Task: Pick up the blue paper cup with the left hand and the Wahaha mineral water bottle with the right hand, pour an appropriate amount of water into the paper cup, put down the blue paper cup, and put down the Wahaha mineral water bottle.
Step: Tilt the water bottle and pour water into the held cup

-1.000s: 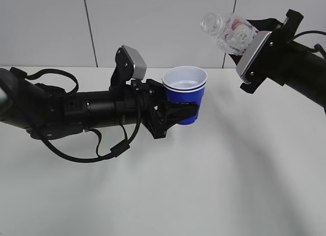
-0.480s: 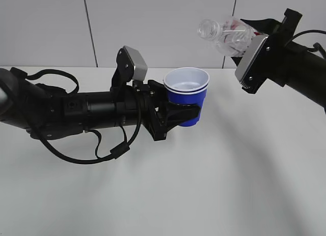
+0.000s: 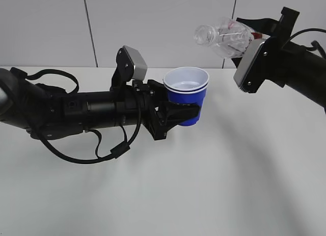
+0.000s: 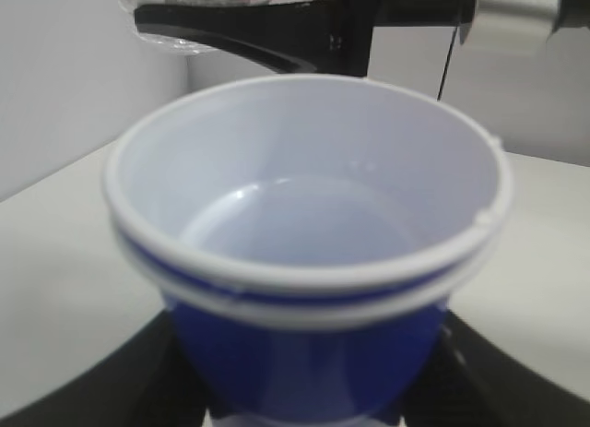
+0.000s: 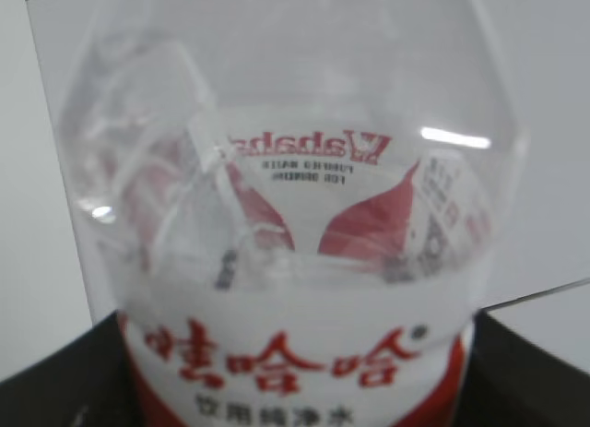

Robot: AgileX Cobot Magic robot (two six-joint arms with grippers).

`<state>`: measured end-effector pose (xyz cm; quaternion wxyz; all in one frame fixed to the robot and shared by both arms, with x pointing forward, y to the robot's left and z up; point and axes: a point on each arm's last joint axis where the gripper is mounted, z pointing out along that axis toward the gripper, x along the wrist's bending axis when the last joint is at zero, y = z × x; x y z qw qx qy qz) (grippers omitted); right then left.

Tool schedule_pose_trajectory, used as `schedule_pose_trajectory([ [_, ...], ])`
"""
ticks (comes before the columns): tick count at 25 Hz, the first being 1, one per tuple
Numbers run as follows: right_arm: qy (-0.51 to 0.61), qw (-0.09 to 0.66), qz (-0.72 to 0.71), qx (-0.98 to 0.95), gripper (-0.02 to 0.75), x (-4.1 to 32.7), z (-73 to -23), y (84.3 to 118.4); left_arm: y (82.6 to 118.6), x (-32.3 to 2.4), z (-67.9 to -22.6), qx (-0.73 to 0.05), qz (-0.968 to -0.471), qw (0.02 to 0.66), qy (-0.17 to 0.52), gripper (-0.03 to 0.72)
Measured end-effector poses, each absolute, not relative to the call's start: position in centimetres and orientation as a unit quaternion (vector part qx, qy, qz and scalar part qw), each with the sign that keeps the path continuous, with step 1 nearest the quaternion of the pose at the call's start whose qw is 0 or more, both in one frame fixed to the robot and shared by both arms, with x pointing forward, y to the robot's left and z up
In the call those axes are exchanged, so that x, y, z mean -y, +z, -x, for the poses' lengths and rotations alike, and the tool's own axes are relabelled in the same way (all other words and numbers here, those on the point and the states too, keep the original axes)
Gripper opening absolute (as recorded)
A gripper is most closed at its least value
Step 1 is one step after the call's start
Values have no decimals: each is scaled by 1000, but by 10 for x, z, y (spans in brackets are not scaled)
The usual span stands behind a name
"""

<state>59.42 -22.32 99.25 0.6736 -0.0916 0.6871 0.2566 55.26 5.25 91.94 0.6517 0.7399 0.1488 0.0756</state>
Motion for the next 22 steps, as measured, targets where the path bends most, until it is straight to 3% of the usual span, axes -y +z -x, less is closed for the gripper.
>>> schedule_pose_trajectory([
  [22, 215, 691, 158, -671, 470, 220, -593, 994, 919, -52, -552, -148, -741, 651, 74, 426],
])
